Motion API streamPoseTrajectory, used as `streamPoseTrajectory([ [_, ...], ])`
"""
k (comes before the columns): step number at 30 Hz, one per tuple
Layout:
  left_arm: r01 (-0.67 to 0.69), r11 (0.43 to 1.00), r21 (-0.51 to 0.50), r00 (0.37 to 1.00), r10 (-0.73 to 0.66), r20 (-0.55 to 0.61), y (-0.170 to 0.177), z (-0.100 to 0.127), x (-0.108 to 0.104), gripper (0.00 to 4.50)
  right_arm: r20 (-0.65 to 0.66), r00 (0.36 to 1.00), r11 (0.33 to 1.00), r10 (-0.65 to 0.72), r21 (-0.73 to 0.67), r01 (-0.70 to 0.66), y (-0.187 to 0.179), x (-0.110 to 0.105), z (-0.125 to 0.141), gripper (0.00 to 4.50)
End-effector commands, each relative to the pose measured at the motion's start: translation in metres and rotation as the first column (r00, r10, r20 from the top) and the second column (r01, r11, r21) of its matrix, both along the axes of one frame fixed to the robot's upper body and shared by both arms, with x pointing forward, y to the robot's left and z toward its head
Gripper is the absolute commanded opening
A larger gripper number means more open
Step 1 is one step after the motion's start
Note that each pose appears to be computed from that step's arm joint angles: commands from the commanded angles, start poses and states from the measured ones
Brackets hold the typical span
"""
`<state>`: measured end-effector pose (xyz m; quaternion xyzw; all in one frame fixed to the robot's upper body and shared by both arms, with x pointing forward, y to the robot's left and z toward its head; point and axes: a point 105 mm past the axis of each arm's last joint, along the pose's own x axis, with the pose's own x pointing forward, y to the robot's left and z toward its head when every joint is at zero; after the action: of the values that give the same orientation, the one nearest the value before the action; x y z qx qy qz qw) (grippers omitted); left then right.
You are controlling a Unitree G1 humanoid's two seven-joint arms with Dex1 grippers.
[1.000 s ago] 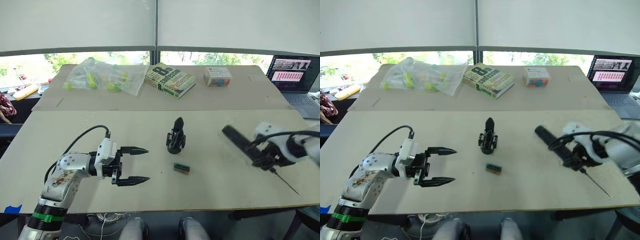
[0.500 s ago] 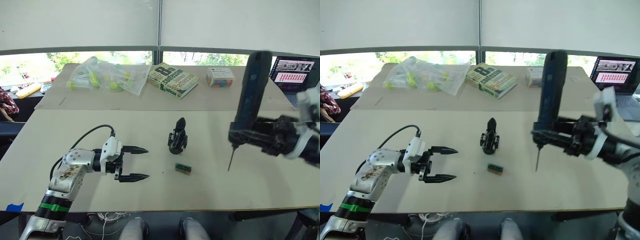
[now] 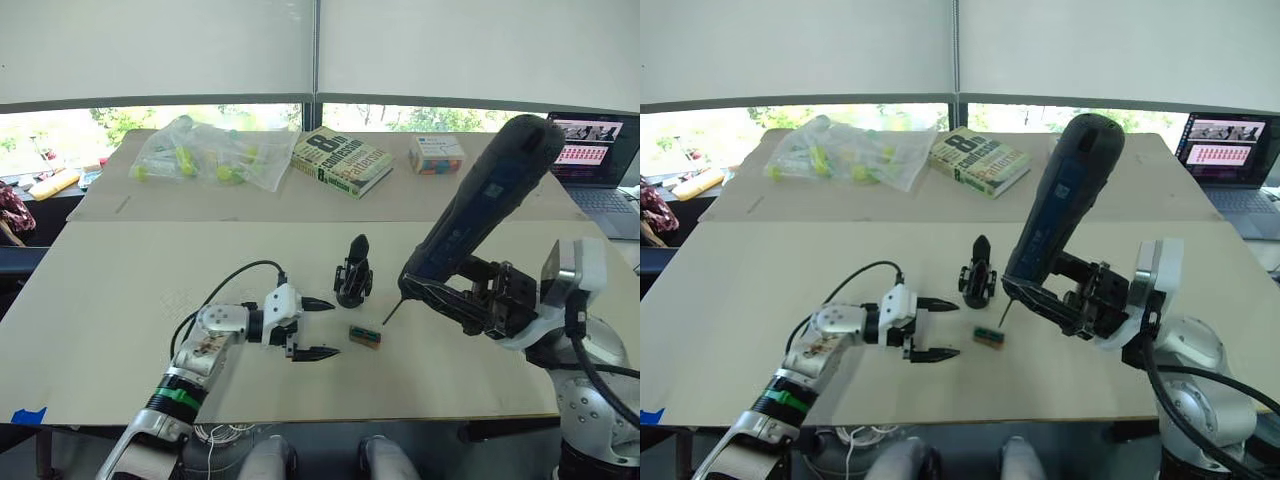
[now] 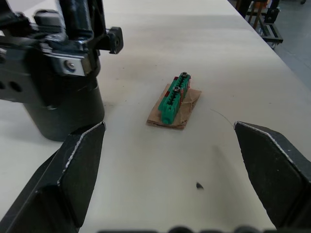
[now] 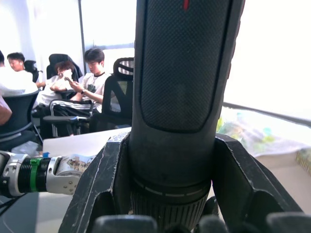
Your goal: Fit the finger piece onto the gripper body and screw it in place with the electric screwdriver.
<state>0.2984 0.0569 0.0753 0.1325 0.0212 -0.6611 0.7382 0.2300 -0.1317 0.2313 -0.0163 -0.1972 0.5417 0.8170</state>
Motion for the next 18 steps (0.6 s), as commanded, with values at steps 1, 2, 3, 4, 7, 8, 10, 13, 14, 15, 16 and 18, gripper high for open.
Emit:
streamPoseTrajectory([
  [1,0.031,1.0,-0.002,0.999,-0.031,0.026,-0.011,0.002,0.001,4.5,0.104,0.994,0.999,0.031,-0.012,-0.03,0.001,-0.005,0.013,1.95],
  [2,0.041,0.999,0.002,0.999,-0.041,0.025,-0.014,0.0,0.0,4.5,0.109,0.993,0.999,0.037,-0.022,-0.035,0.001,-0.005,0.012,1.95],
  [3,0.048,0.999,0.004,0.999,-0.048,0.022,-0.017,-0.001,0.0,4.5,0.111,0.993,0.999,0.041,-0.032,-0.038,0.002,-0.004,0.011,1.95],
  [4,0.053,0.999,0.005,0.998,-0.053,0.019,-0.019,-0.002,-0.001,4.5,0.113,0.993,0.998,0.044,-0.038,-0.04,0.002,-0.004,0.01,1.95],
  [7,0.057,0.998,-0.003,0.998,-0.057,0.015,-0.026,-0.003,0.0,4.5,0.11,0.993,0.999,0.044,-0.037,-0.04,0.003,-0.003,0.009,1.95],
  [8,0.06,0.998,-0.004,0.998,-0.06,0.013,-0.028,-0.004,0.0,4.5,0.106,0.993,0.998,0.044,-0.037,-0.04,0.003,-0.002,0.008,1.95],
  [10,0.067,0.998,-0.008,0.998,-0.067,0.007,-0.032,-0.005,-0.001,4.5,0.103,0.994,0.998,0.044,-0.038,-0.04,0.004,-0.002,0.005,1.95],
  [13,0.08,0.997,-0.01,0.997,-0.08,0.006,-0.036,-0.005,-0.002,4.5,0.099,0.994,0.998,0.045,-0.041,-0.041,0.004,-0.001,0.002,1.95],
  [14,0.089,0.996,-0.009,0.996,-0.089,0.005,-0.038,-0.006,-0.003,4.5,0.097,0.994,0.998,0.048,-0.049,-0.043,0.004,0.0,-0.002,1.95],
  [15,0.095,0.995,-0.008,0.996,-0.094,0.004,-0.039,-0.006,-0.004,4.5,0.096,0.994,0.998,0.05,-0.054,-0.045,0.004,0.0,-0.004,1.95],
  [16,0.103,0.995,-0.001,0.995,-0.103,0.008,-0.04,-0.007,-0.005,4.5,0.095,0.994,0.998,0.045,-0.057,-0.039,0.004,0.002,-0.006,1.95],
  [18,0.108,0.994,0.004,0.994,-0.109,0.01,-0.041,-0.007,-0.005,4.5,0.09,0.995,0.998,0.037,-0.063,-0.032,0.003,0.004,-0.01,1.95],
])
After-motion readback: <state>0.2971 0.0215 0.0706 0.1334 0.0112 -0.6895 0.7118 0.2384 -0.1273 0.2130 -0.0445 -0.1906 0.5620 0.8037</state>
